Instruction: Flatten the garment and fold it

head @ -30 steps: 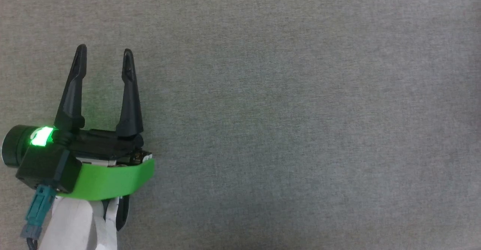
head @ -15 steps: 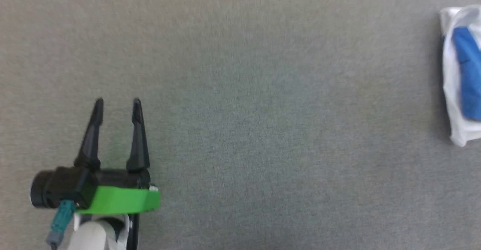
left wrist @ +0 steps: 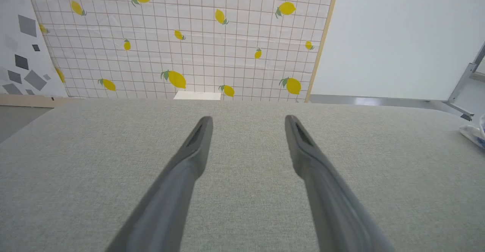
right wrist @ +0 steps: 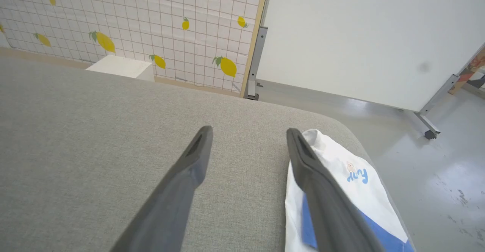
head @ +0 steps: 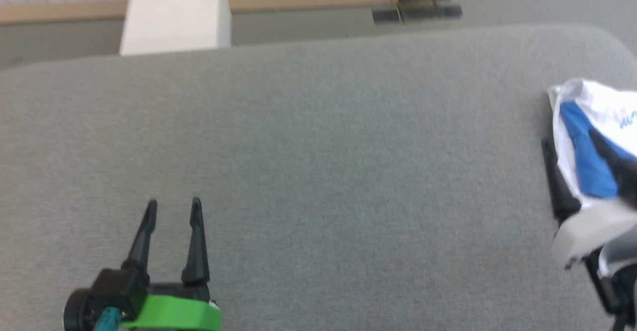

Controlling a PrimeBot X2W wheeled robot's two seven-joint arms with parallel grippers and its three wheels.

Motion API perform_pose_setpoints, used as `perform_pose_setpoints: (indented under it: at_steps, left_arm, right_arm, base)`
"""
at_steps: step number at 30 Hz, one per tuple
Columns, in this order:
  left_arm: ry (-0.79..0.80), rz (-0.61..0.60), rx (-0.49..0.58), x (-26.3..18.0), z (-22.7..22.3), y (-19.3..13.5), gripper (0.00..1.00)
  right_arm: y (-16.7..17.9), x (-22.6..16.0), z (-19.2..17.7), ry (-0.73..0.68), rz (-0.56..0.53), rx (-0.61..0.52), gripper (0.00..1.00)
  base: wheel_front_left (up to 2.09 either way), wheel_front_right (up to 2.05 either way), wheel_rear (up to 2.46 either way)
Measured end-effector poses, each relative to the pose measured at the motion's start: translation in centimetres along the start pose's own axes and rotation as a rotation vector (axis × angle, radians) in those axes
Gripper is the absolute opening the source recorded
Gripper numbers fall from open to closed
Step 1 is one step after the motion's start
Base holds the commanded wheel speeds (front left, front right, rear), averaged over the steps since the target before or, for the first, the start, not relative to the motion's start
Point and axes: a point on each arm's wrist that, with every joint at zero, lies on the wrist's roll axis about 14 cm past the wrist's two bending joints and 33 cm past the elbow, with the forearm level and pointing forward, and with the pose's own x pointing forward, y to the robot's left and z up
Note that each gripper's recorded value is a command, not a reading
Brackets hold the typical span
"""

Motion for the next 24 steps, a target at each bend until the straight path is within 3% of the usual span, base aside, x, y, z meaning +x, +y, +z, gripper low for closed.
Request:
perform_pose_setpoints:
  at_steps: [9,22,23,24]
  left_arm:
    - [-0.011,0.037,0.032,-3.5,0.9,0.9,1.00]
    - [0.019,0.058,0.007,-5.0,-0.2,1.0,1.00]
    - [0.018,0.057,0.006,-5.0,-0.2,1.0,0.00]
    - [0.021,0.057,0.005,-5.0,-0.3,1.0,0.00]
  right_arm:
    - [2.7,-3.2,-0.8,-0.069,0.005,0.051,1.00]
    - [5.3,-3.9,-4.7,-0.035,0.050,0.142,1.00]
    - [5.4,-3.9,-4.8,-0.033,0.052,0.144,0.00]
    - [5.4,-3.9,-4.8,-0.030,0.052,0.143,0.00]
  base:
    - [0.00,0.00,0.00]
    - [0.00,0.00,0.00]
    - [0.00,0.00,0.00]
    - [0.00,0.00,0.00]
